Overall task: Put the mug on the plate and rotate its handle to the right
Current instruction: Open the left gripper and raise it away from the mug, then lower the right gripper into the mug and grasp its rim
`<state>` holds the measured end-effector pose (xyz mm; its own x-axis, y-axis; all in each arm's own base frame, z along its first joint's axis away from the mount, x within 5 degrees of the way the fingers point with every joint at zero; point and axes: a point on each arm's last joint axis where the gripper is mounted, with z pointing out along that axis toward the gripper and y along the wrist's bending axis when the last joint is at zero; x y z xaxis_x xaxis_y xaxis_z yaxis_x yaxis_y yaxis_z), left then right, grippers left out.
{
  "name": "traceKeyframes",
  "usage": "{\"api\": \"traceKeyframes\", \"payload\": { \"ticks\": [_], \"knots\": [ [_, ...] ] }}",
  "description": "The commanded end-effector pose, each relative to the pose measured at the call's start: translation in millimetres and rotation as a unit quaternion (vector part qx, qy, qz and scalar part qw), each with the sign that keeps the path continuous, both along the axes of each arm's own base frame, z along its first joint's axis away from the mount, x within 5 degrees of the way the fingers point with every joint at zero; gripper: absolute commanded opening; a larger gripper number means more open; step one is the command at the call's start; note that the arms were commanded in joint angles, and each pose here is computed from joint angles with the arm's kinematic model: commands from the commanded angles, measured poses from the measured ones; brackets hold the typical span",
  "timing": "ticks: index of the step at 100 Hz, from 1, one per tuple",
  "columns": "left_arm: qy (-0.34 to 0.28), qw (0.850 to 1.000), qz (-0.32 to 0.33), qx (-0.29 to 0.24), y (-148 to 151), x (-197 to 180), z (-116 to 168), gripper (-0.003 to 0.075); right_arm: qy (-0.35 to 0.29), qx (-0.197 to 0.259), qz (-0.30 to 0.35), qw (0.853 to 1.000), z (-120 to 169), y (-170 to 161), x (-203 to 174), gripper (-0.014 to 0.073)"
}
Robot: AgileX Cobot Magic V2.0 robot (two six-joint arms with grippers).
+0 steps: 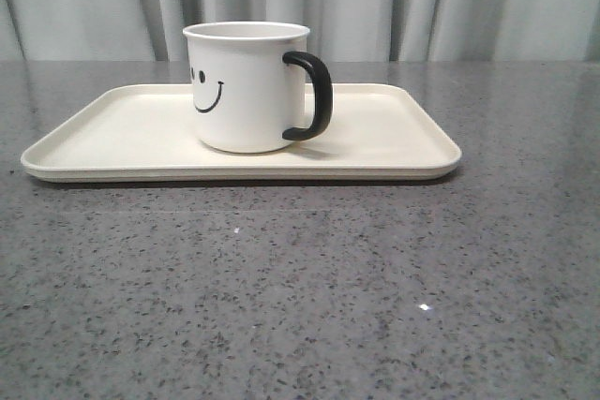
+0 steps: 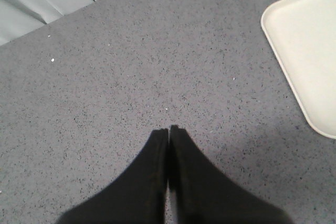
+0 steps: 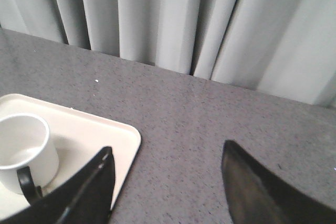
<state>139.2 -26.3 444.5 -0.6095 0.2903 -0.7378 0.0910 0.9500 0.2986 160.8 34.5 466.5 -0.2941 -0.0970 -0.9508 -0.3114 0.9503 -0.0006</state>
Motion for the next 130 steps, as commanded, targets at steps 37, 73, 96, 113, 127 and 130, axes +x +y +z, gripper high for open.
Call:
{"api": "traceKeyframes", "payload": {
  "ticks": [37,73,96,113,127,130],
  "knots": [
    [-0.060,0.998,-0.007,-0.015,3,-5,15,-0.0020,0.030,0.056,0.167,0.984,51,72,82,0.0455],
    [-0.045,0.999,0.000,-0.012,4,-6,13,-0.0020,0.189,0.049,0.278,0.941,-9,147,133,0.0455],
    [-0.036,0.999,0.006,-0.010,5,-7,12,-0.0020,0.246,0.034,0.287,0.925,-46,167,155,0.0455],
    [-0.035,0.999,0.006,-0.009,5,-7,11,-0.0020,0.270,0.030,0.283,0.920,-65,173,168,0.0455],
    [-0.031,0.999,0.008,-0.009,6,-8,11,-0.0020,0.279,0.020,0.274,0.920,-78,176,178,0.0455],
    [-0.030,0.999,0.009,-0.008,6,-8,11,-0.0020,0.280,0.016,0.271,0.921,-80,175,179,0.0455]
  ]
}}
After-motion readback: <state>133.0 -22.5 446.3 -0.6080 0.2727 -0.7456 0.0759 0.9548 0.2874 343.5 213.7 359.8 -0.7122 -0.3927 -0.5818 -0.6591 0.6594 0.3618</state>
